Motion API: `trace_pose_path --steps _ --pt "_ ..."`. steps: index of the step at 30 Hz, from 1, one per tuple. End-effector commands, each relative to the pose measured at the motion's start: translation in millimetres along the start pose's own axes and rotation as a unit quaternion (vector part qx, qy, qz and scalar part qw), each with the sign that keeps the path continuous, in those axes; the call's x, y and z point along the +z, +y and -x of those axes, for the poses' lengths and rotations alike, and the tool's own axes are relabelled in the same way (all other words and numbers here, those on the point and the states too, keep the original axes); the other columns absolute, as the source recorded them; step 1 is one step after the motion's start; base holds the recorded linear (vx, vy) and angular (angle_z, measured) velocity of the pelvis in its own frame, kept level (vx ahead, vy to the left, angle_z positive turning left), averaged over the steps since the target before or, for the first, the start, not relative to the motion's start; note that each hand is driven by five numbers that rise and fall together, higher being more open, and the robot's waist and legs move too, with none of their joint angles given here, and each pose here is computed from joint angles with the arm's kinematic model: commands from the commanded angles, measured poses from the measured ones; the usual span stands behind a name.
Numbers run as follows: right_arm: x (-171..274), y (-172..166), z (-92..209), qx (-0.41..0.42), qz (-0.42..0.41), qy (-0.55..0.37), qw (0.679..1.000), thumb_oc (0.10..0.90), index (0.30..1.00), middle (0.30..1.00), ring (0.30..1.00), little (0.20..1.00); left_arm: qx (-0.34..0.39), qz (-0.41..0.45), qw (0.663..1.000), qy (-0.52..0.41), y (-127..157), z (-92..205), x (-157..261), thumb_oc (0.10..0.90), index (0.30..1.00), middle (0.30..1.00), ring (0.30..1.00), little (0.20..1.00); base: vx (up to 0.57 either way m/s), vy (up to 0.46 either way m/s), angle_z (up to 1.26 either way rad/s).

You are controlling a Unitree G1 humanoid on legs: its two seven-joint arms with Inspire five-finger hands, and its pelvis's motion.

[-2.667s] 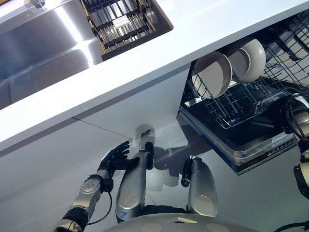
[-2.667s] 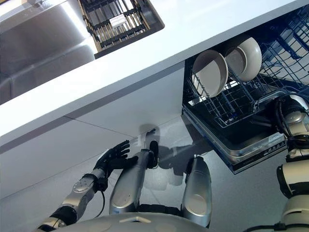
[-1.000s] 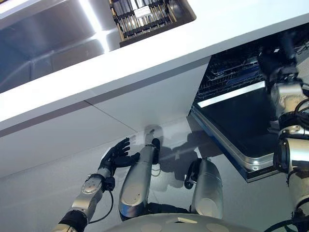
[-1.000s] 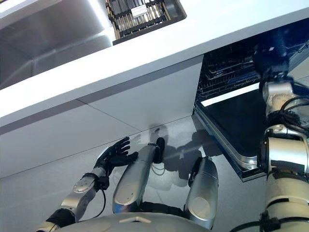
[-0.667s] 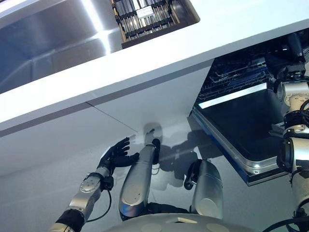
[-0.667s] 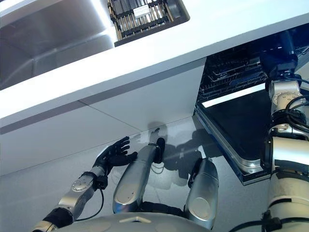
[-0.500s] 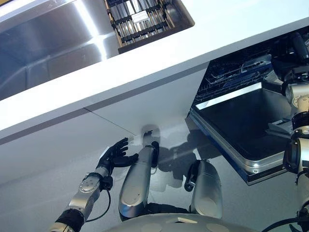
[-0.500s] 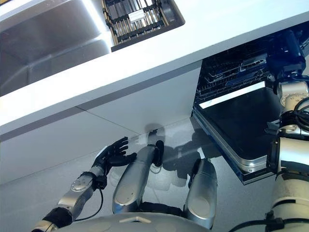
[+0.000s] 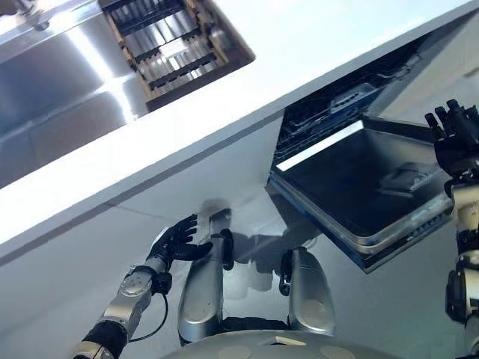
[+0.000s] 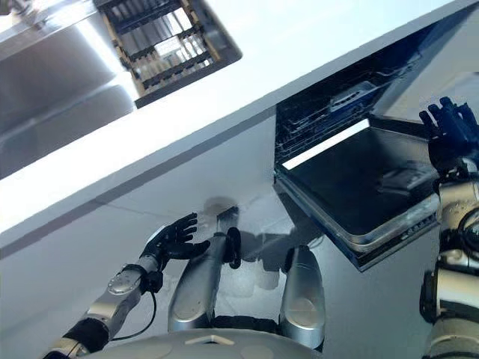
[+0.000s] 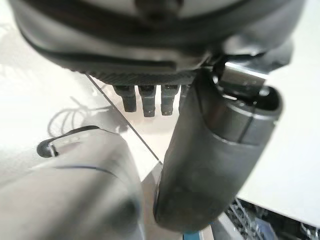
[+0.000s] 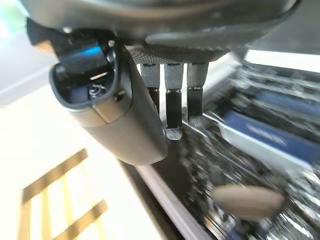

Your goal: Pick up plates and place into dishwasher.

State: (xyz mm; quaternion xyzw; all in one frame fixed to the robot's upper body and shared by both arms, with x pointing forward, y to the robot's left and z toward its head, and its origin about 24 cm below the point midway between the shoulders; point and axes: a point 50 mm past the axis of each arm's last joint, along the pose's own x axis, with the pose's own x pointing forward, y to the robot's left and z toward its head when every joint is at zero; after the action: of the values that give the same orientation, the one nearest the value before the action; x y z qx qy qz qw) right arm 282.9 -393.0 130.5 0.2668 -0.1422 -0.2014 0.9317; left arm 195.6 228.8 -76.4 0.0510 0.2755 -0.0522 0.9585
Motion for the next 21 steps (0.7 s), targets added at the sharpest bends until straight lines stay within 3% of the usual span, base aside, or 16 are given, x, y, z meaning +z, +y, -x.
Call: trace_pose_path --steps 1,8,11,14,21 --pt "43.2 12.0 12.1 0.058 0.085 -0.138 0.985 0.800 0.900 0.900 0.900 0.900 0.001 -0.009 1.000 -0.011 -0.3 11.3 -13.4 0.800 0.900 0.900 0.900 0.900 0.02 -0.003 -0.19" --pt "35.2 -11.8 46.8 0.035 0.090 -0.154 0.983 0.800 0.900 0.900 0.900 0.900 0.015 -0.001 1.000 -0.003 2.6 14.1 -25.3 0.800 0.900 0.900 0.900 0.900 0.00 0.009 -0.22" --pt "28.0 -33.1 59.9 -0.022 0.067 -0.147 0.987 0.800 0.900 0.900 0.900 0.900 0.018 0.000 1.000 -0.003 1.8 11.9 -25.0 0.800 0.900 0.900 0.900 0.900 -0.03 0.028 -0.23" --pt "11.5 -53.6 70.4 -0.079 0.059 -0.112 0.989 0.800 0.900 0.900 0.900 0.900 0.017 0.003 1.000 -0.008 -0.7 9.0 -22.4 0.800 0.900 0.900 0.900 0.900 -0.02 0.028 -0.16" --pt "-52.0 -69.2 81.9 -0.119 -0.003 0.002 0.993 0.800 0.900 0.900 0.900 0.900 -0.003 -0.010 1.000 -0.009 -7.5 1.2 -16.9 0.800 0.900 0.900 0.900 0.900 -0.02 0.000 -0.07"
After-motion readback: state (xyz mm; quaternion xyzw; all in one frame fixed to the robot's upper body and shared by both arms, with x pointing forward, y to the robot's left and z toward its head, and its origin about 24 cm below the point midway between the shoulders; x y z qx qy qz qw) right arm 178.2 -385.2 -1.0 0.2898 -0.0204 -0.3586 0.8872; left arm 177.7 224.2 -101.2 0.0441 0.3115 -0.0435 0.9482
